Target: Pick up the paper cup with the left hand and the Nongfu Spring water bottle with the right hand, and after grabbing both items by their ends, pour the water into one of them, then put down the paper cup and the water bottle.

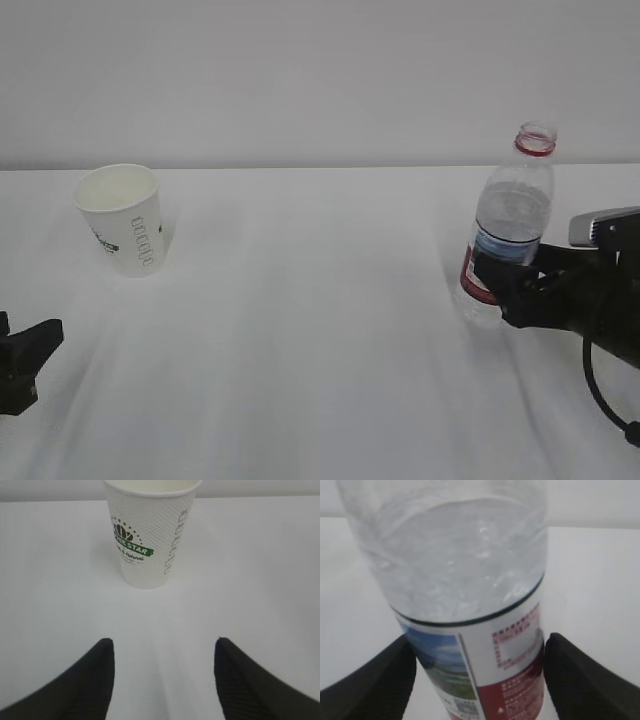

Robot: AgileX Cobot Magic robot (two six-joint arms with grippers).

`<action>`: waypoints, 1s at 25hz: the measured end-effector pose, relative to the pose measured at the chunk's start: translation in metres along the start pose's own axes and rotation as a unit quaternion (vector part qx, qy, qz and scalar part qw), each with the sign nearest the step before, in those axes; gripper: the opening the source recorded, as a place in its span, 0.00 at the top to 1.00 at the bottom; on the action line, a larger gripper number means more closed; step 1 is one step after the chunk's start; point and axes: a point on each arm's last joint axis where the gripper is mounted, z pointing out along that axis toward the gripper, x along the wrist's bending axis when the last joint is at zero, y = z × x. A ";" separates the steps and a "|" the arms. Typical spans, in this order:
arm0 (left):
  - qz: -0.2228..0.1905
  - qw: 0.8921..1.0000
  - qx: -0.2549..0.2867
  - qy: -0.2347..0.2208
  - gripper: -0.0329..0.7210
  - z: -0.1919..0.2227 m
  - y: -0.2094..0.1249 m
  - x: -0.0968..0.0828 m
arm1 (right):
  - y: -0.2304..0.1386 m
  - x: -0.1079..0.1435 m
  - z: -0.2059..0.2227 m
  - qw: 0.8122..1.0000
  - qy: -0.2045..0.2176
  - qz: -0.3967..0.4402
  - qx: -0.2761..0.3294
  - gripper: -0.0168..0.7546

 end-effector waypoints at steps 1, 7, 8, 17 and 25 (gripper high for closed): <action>0.000 1.000 0.000 0.000 0.34 0.000 0.000 0.000 | 0.001 0.000 0.001 1.000 0.002 -0.001 -0.003 0.21; 0.000 1.000 0.000 0.000 0.34 0.000 0.000 0.000 | -0.002 -0.001 0.006 1.000 0.008 0.026 0.000 0.12; 0.000 1.000 0.000 0.000 0.34 0.000 0.000 0.000 | -0.004 -0.001 0.007 1.000 0.010 0.027 0.004 0.11; 0.001 1.000 0.000 -0.001 0.34 0.000 0.000 0.000 | -0.011 -0.005 0.019 0.999 0.011 0.032 0.011 0.10; 0.002 1.000 0.001 -0.004 0.34 0.000 0.000 -0.001 | -0.006 -0.007 0.026 1.000 0.014 0.028 0.000 0.10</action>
